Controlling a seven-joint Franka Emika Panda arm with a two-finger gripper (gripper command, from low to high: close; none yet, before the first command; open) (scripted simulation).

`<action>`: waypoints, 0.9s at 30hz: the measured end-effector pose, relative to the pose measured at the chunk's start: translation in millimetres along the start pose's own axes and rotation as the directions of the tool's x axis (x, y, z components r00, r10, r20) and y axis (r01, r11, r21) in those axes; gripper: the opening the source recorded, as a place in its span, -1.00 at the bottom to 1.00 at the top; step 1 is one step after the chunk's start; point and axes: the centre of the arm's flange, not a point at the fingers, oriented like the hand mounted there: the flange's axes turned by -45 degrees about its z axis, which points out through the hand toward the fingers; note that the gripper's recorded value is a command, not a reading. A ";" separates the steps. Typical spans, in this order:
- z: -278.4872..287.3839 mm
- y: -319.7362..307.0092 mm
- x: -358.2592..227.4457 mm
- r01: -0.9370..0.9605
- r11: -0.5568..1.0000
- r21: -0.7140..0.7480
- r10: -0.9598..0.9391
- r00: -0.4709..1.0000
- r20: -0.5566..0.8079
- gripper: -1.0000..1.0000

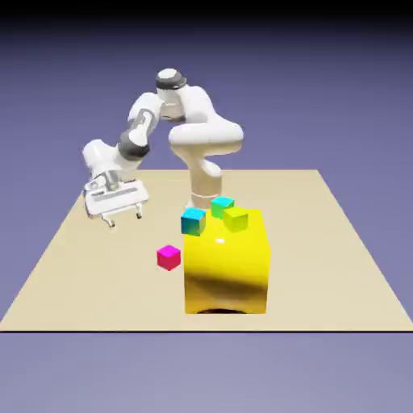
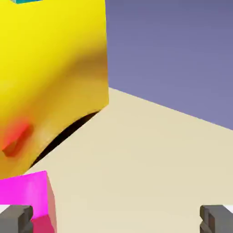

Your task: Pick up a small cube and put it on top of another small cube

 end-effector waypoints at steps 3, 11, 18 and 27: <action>25.7 -16.1 -18.2 0.044 0.997 0.061 -0.041 0.998 -0.057 0.00; 93.3 -46.6 -42.7 0.125 0.981 0.145 -0.101 0.982 -0.161 0.00; 104.4 -48.2 -44.3 0.125 0.981 0.146 -0.101 0.982 -0.161 -1.00; 2.0 1.5 -31.4 0.023 0.994 0.108 -0.019 0.999 -0.041 -1.00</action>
